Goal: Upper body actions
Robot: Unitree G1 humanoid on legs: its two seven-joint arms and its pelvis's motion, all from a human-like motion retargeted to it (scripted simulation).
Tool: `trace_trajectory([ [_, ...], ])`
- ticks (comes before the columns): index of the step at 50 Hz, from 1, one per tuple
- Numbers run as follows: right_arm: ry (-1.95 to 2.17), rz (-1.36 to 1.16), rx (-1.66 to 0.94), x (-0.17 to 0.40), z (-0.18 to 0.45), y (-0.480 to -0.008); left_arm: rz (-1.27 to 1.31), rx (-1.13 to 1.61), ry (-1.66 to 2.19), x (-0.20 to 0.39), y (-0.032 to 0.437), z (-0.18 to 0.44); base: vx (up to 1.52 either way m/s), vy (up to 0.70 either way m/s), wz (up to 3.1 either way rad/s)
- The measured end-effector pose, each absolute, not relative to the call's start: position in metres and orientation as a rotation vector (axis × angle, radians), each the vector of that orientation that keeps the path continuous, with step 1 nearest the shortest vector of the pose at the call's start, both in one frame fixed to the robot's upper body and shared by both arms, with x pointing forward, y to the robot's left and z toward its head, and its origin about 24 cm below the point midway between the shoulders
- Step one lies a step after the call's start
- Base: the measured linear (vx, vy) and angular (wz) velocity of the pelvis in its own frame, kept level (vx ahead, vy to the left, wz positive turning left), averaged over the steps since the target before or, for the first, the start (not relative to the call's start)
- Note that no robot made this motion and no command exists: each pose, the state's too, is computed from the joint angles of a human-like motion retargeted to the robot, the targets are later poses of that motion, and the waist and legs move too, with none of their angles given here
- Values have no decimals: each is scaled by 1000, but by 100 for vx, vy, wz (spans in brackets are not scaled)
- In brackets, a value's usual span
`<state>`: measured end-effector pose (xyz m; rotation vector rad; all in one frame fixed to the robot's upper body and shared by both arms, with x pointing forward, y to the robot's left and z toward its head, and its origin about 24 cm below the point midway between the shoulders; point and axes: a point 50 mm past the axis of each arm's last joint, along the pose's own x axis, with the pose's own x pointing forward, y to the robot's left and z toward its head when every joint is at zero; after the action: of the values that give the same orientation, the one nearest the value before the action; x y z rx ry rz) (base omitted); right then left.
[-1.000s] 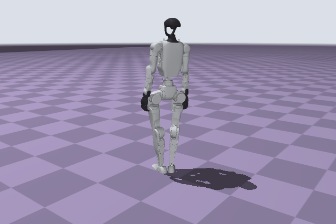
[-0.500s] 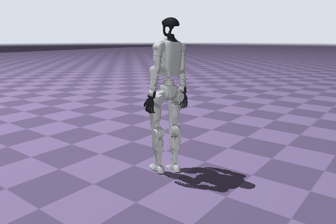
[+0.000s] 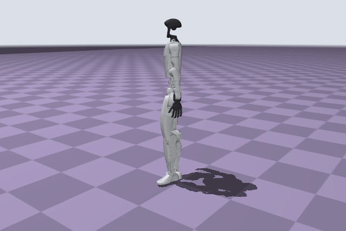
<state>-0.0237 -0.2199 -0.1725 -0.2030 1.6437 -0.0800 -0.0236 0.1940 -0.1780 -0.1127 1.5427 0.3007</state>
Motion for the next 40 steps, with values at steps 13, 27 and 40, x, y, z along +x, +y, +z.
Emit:
trace_trajectory([
  [13,1611,-65,-167,-12,-175,-213,339,-142,1533,-23,195,-178,33,-7,103],
  [27,1520,81,-246,8,-178,-202,345,-150,1548,-30,200,-177,33,-12,50],
  [40,1558,-7,-239,-1,-176,-213,217,-128,1477,9,192,-179,17,-16,66],
])
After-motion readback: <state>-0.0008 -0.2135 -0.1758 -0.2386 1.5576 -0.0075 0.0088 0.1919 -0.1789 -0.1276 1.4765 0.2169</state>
